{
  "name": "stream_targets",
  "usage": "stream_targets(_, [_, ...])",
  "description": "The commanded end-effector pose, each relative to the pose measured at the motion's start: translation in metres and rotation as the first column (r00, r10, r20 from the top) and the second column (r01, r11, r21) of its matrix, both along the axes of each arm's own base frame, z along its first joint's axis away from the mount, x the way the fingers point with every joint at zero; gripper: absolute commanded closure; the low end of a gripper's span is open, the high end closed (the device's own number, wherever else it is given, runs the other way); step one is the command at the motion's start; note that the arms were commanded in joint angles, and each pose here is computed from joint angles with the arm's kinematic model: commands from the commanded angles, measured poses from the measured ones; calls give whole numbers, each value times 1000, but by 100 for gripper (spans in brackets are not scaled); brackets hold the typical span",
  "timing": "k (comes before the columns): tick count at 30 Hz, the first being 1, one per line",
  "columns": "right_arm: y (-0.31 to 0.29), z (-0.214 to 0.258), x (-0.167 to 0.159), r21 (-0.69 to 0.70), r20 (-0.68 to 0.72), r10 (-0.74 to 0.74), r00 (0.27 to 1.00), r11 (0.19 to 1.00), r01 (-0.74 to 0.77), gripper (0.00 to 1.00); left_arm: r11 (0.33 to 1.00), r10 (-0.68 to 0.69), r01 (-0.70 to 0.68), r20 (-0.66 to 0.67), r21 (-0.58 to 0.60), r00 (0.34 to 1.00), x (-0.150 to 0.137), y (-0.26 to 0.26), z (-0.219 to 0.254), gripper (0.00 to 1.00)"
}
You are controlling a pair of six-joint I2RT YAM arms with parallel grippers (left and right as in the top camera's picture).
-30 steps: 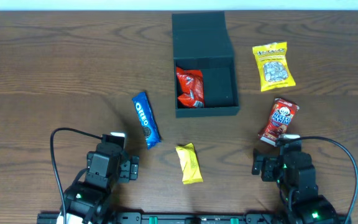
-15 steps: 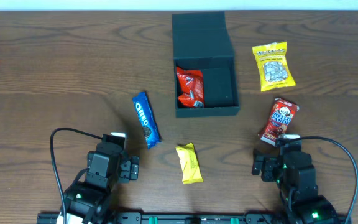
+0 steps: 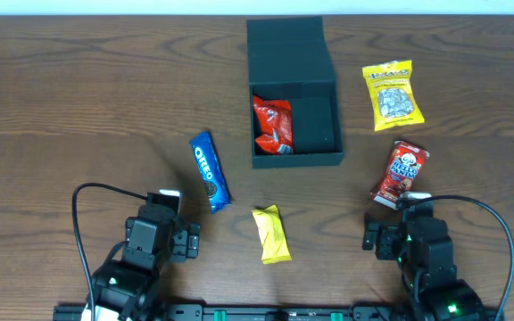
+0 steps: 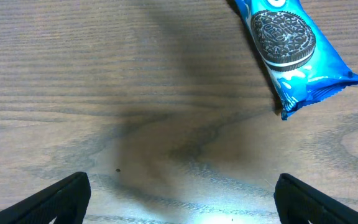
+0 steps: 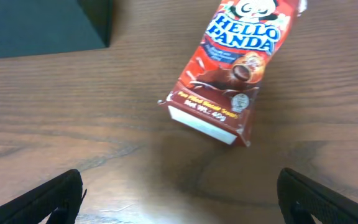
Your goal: Pack container
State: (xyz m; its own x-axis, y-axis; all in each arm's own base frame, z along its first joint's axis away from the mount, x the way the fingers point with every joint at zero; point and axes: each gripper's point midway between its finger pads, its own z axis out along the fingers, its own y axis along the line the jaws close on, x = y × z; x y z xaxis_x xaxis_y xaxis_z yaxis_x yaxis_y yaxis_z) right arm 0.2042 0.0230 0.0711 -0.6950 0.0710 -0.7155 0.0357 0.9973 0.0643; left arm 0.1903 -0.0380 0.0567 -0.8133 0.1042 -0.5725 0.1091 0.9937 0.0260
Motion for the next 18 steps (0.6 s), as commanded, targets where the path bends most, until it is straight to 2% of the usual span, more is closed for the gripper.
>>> stream_targets(1, [-21, 3, 2, -64, 24, -100, 995, 993, 101, 1, 1000, -10, 10, 0, 10, 1000, -1, 1, -1, 5])
stream_targets(4, [-35, 5, 1, -120, 42, -157, 987, 980, 161, 1, 1000, -10, 10, 0, 10, 1000, -1, 1, -1, 5])
stream_targets(9, [-35, 12, 3, -115, 53, -158, 986, 980, 163, 1, 1000, -10, 10, 0, 10, 1000, -1, 1, -1, 5])
stream_targets(18, [-26, 103, 22, -71, 108, -139, 984, 987, 147, 1, 1000, -10, 10, 0, 10, 1000, -1, 1, -1, 5])
